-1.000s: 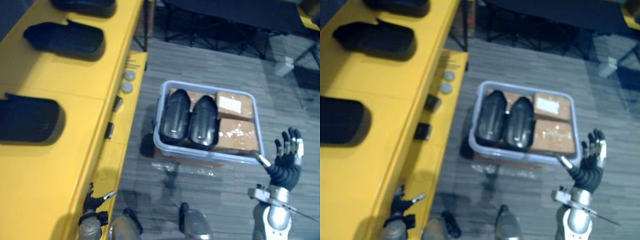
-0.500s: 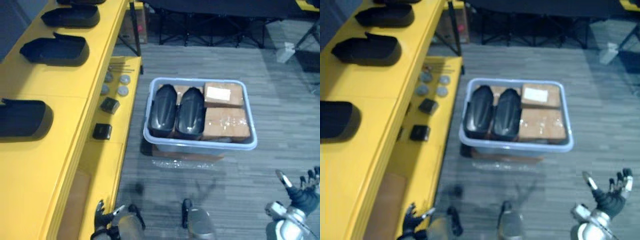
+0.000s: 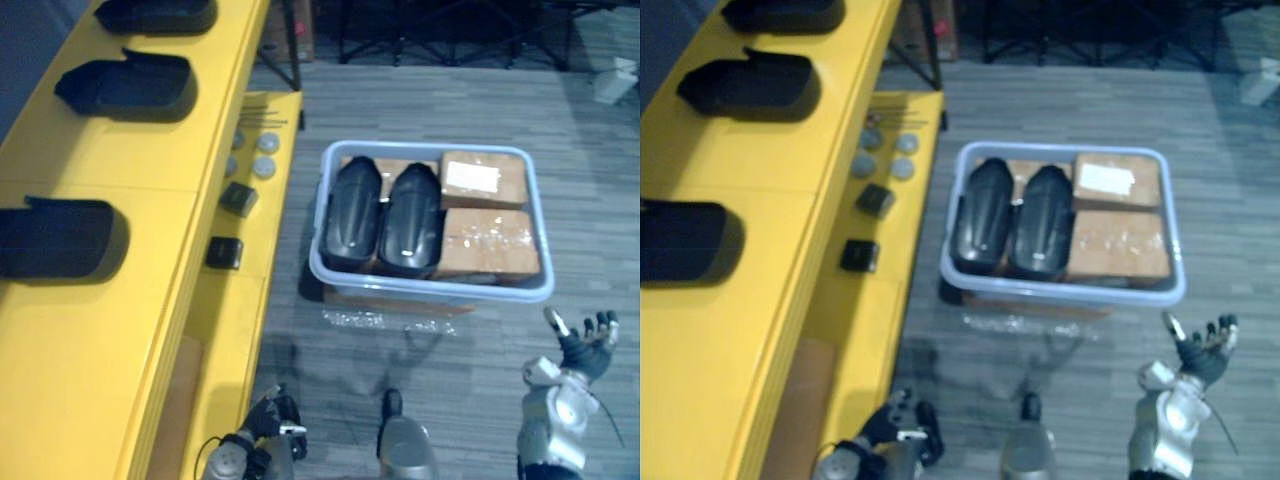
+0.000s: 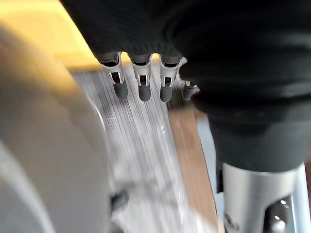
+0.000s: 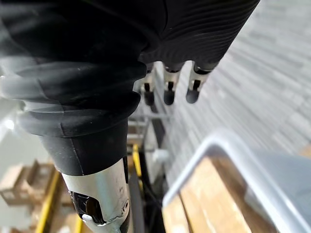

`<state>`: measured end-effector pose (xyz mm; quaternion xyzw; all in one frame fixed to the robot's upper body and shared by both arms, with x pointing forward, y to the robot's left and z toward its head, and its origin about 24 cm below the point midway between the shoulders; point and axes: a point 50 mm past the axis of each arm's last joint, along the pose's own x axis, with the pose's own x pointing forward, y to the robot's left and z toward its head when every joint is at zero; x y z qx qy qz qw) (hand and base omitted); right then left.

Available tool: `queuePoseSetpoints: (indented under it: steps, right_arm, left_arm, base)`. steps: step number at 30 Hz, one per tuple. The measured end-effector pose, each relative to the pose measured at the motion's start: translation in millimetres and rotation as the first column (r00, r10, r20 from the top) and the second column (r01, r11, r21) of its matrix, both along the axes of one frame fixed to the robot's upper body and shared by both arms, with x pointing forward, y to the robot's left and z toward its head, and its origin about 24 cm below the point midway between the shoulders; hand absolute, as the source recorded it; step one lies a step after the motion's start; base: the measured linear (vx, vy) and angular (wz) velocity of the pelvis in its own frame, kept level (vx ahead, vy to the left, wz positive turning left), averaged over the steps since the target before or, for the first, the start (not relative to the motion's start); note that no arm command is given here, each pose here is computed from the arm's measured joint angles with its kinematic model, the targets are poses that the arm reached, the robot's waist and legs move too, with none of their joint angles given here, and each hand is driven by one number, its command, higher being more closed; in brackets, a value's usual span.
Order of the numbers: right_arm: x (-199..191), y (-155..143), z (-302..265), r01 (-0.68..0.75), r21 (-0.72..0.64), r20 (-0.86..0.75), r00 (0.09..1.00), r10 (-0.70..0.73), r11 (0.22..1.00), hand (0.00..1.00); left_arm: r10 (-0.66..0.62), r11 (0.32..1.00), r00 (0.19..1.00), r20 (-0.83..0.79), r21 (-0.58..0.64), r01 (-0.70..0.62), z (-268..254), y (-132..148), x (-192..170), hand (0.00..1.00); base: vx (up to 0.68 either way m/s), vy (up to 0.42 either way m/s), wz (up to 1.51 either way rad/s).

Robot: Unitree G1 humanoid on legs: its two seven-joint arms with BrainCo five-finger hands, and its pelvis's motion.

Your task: Walk over and take plastic housings, then place them on the shelf

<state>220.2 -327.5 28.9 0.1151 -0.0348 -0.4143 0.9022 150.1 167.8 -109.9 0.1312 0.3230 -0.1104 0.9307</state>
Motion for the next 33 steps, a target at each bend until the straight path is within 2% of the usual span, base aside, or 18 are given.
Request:
queuePoseSetpoints:
  steps: [7, 10, 19, 23, 28, 33]
  right_arm:
    - [48.9, -22.4, 56.5, 0.014, -0.054, 0.065, 0.998, -0.010, 0.998, 0.00]
    - [65.3, -34.8, 85.8, 0.026, -0.099, 0.066, 0.998, -0.019, 0.995, 0.00]
    - [88.6, -53.5, 140.6, 0.096, -0.148, 0.021, 0.995, -0.094, 0.984, 0.00]
    - [98.4, -46.3, 153.6, 0.068, -0.169, 0.019, 0.998, -0.066, 0.983, 0.00]
    - [101.5, -48.4, 176.5, 0.075, -0.210, 0.031, 0.997, -0.070, 0.975, 0.00]
    - [104.4, -47.9, 181.5, 0.059, -0.210, -0.024, 0.998, -0.065, 0.976, 0.00]
  left_arm:
    - [0.217, 0.976, 0.974, 0.056, -0.026, -0.216, 4.1, 17.0, 7.4, 0.00]
    - [0.269, 0.963, 0.961, 0.068, -0.035, -0.267, 4.8, 23.1, 11.8, 0.00]
    - [0.368, 0.927, 0.929, 0.043, -0.093, -0.363, 1.7, 20.3, 14.7, 0.00]
    - [0.389, 0.917, 0.921, 0.038, -0.118, -0.382, 2.0, 19.2, 15.9, 0.00]
    - [0.389, 0.912, 0.920, 0.055, -0.163, -0.376, 6.4, 9.8, 26.9, 0.00]
    - [0.406, 0.891, 0.913, 0.048, -0.242, -0.384, 9.7, -7.2, 32.8, 0.00]
  base:
    - [-0.08, 0.017, 0.11]
    - [-0.06, 0.012, 0.06]
    - [-0.01, 0.016, 0.17]
    - [0.00, 0.002, 0.03]
    - [-0.02, 0.001, 0.02]
    - [-0.03, -0.008, -0.01]
